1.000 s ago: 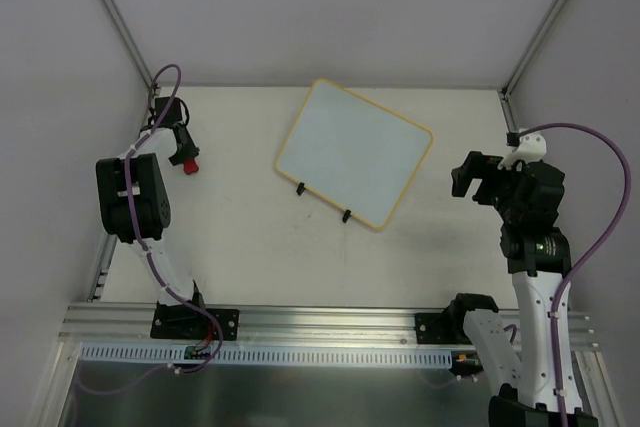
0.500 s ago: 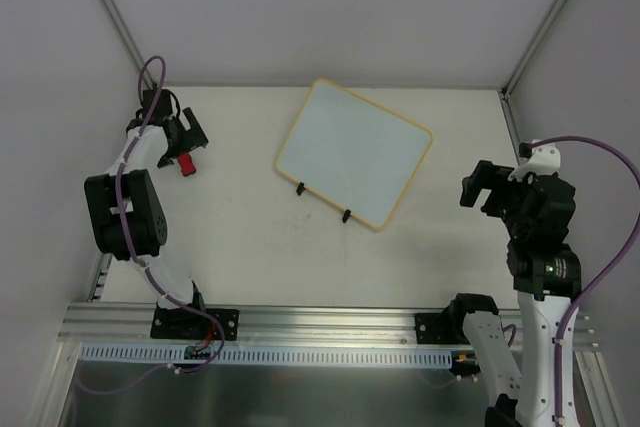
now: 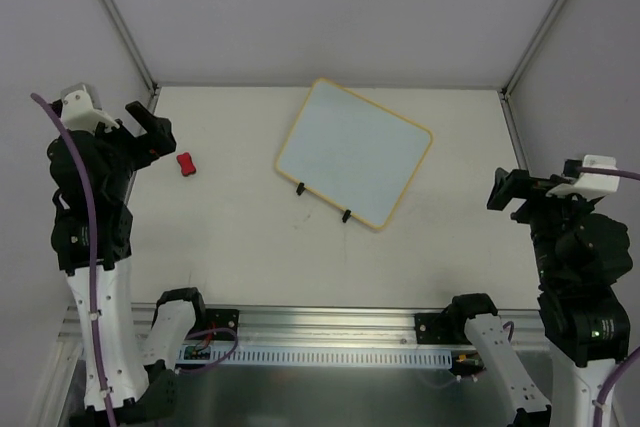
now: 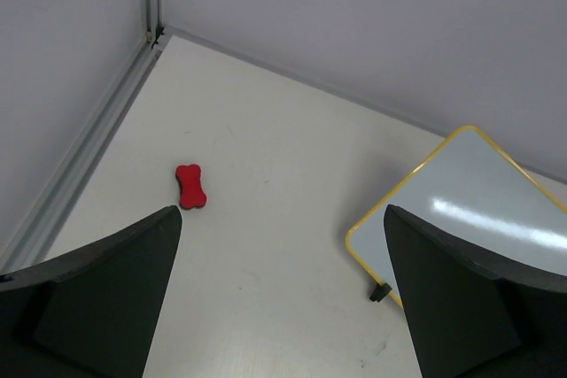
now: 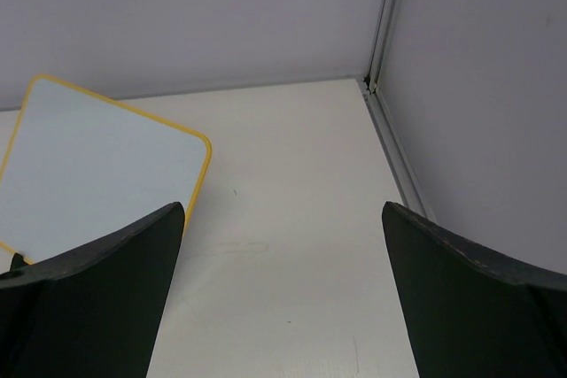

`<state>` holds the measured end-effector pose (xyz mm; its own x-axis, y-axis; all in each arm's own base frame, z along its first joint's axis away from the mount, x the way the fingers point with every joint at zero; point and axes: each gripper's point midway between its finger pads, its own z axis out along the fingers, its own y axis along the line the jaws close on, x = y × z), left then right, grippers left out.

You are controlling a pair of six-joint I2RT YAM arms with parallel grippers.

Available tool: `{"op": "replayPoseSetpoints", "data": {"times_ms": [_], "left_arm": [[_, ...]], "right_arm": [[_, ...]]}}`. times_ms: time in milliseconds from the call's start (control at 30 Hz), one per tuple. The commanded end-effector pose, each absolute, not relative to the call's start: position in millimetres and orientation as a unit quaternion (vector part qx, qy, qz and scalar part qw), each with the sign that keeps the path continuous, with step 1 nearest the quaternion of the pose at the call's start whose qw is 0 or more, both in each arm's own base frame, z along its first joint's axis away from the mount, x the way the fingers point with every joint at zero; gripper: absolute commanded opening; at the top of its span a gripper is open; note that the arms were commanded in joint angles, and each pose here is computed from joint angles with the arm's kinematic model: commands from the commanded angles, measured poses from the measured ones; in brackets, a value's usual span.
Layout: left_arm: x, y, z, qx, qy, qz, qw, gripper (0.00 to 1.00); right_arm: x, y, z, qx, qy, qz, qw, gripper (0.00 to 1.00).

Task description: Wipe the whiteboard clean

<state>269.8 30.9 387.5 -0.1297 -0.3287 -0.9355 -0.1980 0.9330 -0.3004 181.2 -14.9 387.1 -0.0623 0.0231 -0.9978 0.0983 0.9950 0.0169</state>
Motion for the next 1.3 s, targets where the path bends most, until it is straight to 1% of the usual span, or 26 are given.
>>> {"op": "replayPoseSetpoints", "data": {"times_ms": [0,33,133,333,633,1267], "left_arm": [[244.3,22.8,391.8,-0.166,0.767,-0.057,0.618,0.99],[231.4,19.3,414.5,-0.159,0.749,-0.06,0.64,0.99],[209.8,15.7,446.9,-0.147,0.722,-0.053,0.674,0.99],[181.5,6.5,488.7,-0.142,0.679,-0.073,0.716,0.99],[175.2,10.6,494.6,-0.133,0.673,-0.052,0.726,0.99],[164.9,14.6,507.5,-0.131,0.658,-0.039,0.74,0.99]], "right_arm": [[165.3,-29.1,416.6,0.04,0.7,-0.066,0.71,0.99],[159.9,-29.9,424.9,0.038,0.692,-0.065,0.718,0.99],[150.8,-32.4,436.5,0.032,0.679,-0.07,0.731,0.99],[134.7,-37.0,460.2,0.022,0.653,-0.076,0.753,0.99],[127.4,-36.0,468.4,0.017,0.642,-0.07,0.763,0.99],[132.0,-33.9,472.1,0.007,0.643,-0.073,0.762,0.99]]}}
